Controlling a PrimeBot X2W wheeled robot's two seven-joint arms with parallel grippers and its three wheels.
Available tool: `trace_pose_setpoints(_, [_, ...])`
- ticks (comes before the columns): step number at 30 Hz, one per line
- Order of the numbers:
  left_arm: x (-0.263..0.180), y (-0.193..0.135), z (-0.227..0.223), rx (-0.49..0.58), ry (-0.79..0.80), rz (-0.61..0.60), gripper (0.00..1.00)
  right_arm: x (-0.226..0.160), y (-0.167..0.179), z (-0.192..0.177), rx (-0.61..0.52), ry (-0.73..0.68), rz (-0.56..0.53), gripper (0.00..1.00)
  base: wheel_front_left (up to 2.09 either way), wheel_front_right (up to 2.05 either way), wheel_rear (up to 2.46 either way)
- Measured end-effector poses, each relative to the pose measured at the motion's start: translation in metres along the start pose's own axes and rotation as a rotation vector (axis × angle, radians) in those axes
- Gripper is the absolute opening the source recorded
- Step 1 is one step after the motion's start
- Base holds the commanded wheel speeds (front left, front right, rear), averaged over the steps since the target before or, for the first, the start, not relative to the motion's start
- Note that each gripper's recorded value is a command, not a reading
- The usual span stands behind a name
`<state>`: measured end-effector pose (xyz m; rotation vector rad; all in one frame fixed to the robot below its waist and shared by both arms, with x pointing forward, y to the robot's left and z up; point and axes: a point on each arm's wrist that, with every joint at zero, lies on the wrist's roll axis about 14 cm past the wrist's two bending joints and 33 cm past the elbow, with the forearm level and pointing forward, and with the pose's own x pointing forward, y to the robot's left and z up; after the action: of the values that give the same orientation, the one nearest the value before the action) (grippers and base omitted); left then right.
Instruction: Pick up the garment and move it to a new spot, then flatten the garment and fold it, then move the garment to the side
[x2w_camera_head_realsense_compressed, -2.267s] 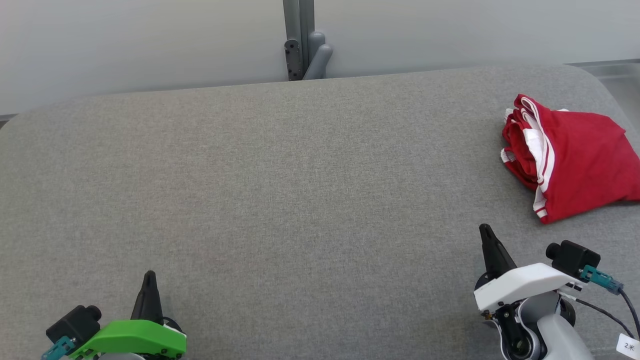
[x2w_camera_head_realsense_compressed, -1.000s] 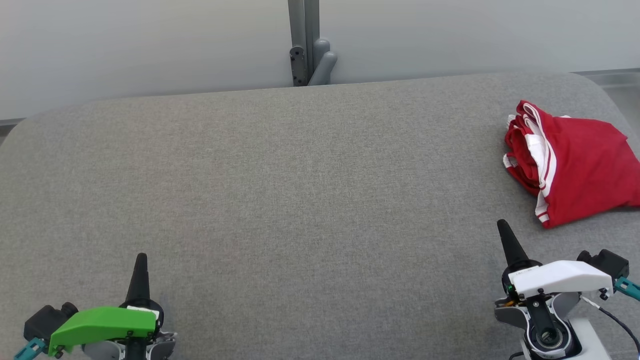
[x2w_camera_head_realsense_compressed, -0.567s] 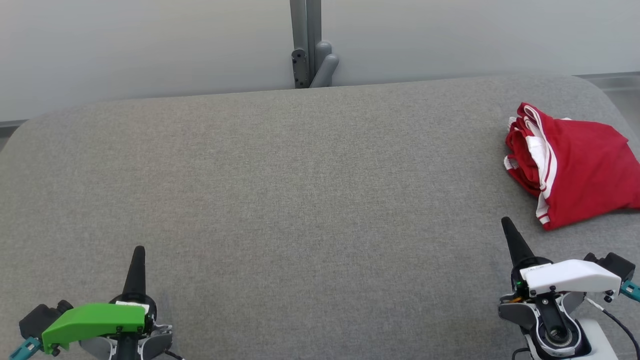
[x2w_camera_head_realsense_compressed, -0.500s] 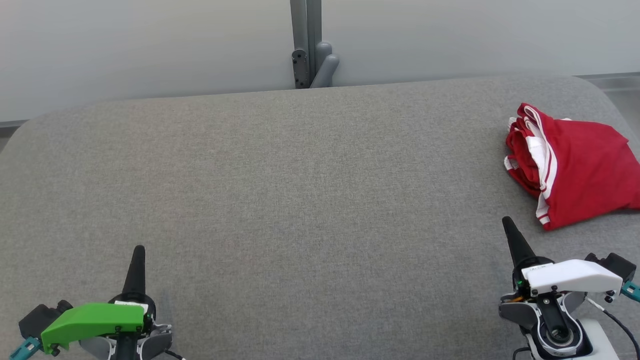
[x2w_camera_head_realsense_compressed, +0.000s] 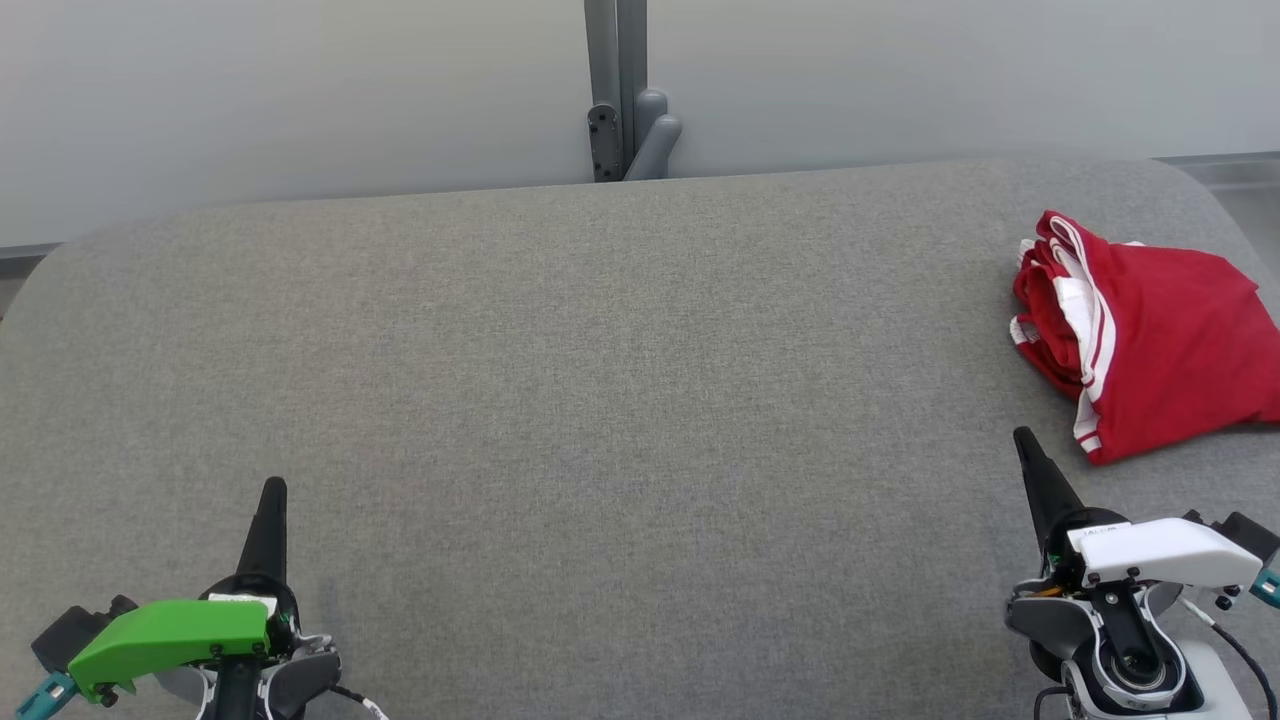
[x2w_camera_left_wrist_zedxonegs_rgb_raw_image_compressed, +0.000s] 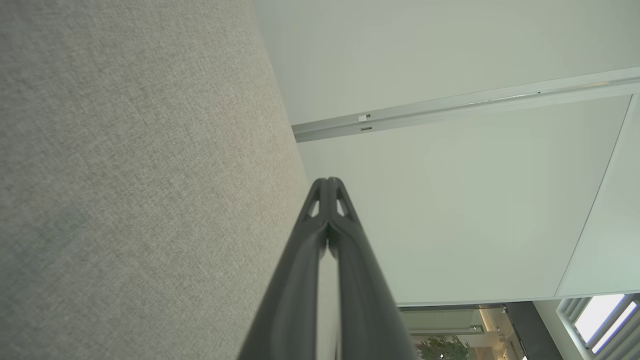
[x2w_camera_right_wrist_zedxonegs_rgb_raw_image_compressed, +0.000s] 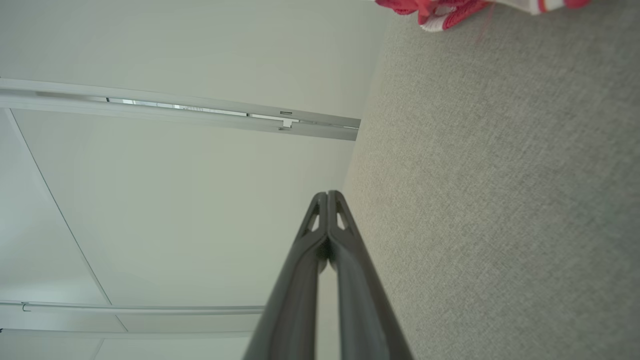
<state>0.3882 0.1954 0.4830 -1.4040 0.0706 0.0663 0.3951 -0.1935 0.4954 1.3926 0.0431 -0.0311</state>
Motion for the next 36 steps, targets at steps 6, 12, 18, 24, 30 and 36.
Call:
trace_pose_setpoints(6, [0.0,-0.005,0.002,-0.041,0.0,-0.019,0.0,-0.001,0.002,0.002,0.047,-0.002,0.01,0.0,0.0,0.0,0.0])
trace_pose_setpoints(12, [0.0,-0.009,0.004,-0.082,-0.002,-0.035,0.0,-0.002,0.005,0.003,0.091,-0.003,0.02,0.0,0.0,0.0,0.0])
trace_pose_setpoints(18, [0.0,-0.014,0.006,-0.124,-0.002,-0.053,0.0,-0.002,0.008,0.005,0.132,-0.003,0.032,0.0,0.0,0.0,0.0])
trace_pose_setpoints(24, [0.0,-0.018,0.008,-0.161,-0.003,-0.068,0.0,-0.002,0.011,0.006,0.172,-0.003,0.044,0.0,0.0,0.0,0.0])
trace_pose_setpoints(30, [0.0,-0.019,0.008,-0.173,-0.004,-0.073,0.0,-0.002,0.011,0.007,0.182,-0.004,0.047,0.0,0.0,0.0,0.0])
trace_pose_setpoints(36, [0.0,-0.019,0.008,-0.173,-0.004,-0.073,0.0,-0.002,0.011,0.007,0.182,-0.004,0.047,0.0,0.0,0.0,0.0])
